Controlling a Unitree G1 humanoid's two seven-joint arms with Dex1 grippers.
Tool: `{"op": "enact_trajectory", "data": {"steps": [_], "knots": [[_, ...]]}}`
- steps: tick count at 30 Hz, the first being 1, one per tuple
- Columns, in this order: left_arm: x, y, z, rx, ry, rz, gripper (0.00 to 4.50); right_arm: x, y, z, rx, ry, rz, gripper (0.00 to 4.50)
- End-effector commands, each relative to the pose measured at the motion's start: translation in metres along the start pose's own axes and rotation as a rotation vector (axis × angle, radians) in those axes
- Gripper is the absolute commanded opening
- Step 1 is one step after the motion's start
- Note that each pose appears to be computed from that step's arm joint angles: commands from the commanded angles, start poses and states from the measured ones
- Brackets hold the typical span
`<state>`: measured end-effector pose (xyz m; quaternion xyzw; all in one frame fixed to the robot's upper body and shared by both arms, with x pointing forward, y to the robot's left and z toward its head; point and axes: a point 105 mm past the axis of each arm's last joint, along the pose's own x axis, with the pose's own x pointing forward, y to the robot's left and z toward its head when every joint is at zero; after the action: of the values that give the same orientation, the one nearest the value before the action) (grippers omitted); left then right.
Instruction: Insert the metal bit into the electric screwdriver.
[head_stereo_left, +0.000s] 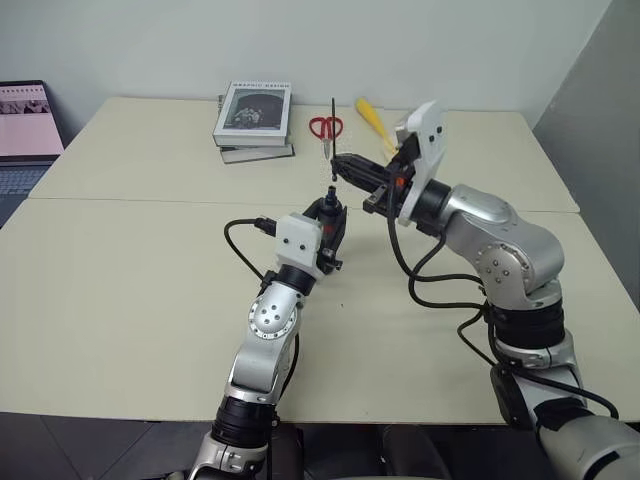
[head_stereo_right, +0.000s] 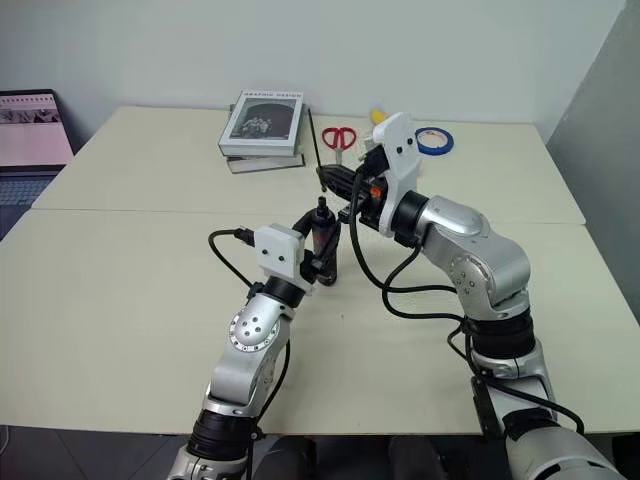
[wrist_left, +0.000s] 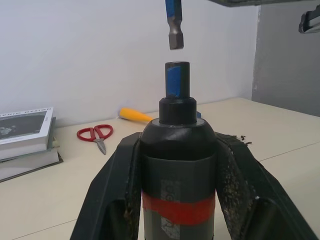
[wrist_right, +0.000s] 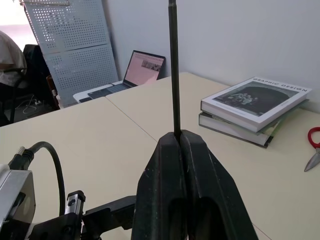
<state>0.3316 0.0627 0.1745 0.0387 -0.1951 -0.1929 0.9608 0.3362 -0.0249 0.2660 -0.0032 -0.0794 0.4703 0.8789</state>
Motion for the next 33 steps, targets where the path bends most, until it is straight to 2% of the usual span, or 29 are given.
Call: {"op": "enact_trajectory", "data": {"steps": [1,33], "knots": [[0.0025,-0.0003,0.0080,0.010,-0.031,0.003,1.66,-0.0018,0.0092,0.0111,-0.029,-0.043,0.020,0.00],[0.0020,-0.0045,0.0088,0.003,-0.034,-0.004,1.66,-0.0005,0.0172,0.0015,0.009,-0.033,0.025,0.00]]}}
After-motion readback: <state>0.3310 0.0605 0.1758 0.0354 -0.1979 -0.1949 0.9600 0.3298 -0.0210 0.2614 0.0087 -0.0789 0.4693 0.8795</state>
